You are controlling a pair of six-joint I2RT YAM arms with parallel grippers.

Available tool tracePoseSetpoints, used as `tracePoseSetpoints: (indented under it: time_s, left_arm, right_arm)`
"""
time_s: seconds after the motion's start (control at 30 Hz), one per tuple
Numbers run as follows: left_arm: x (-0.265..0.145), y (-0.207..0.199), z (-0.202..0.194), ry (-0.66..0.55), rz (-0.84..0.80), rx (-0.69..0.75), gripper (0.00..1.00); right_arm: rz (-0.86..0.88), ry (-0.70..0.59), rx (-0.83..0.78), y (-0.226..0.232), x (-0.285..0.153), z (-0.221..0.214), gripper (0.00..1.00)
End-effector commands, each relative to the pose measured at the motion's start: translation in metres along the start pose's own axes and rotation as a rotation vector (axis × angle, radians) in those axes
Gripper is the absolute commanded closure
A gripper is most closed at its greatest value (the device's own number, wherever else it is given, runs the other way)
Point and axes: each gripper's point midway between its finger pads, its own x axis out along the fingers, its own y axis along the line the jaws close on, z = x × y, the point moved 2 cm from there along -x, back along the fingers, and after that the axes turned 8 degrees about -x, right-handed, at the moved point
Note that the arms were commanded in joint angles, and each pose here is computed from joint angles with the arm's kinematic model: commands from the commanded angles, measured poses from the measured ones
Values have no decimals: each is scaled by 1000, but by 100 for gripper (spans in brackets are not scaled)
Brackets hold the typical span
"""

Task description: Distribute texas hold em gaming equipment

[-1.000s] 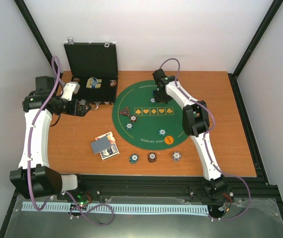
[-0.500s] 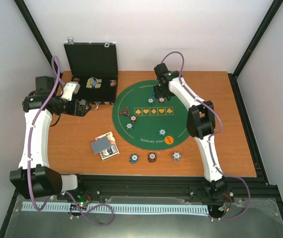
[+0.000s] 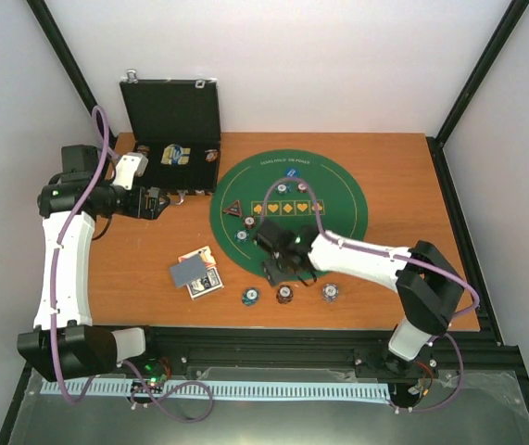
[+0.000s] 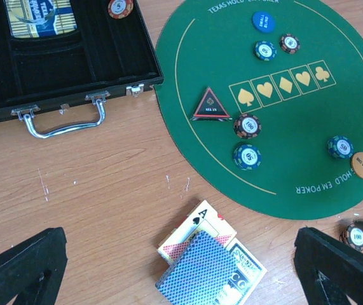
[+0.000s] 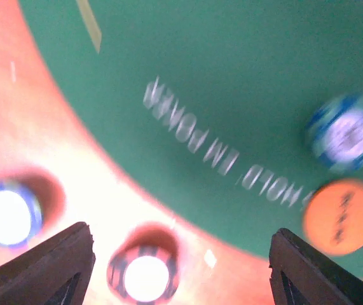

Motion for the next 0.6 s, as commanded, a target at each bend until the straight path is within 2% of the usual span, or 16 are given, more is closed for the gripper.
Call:
tracePoseSetpoints:
  time_s: [0.0,0.2,0.57]
  left_arm:
    - [-8,-4,-5,-6,-5,-9,0]
    - [-13,-6,-4,-17,-2,-7,0]
    - [-17,-6,-1,-25,11,2,0]
  right_arm:
    - [29,20,62,29,2,-45,23]
    - [62,74,58,45,17,-79,22]
    - [92,136,15,56,43,-93,24]
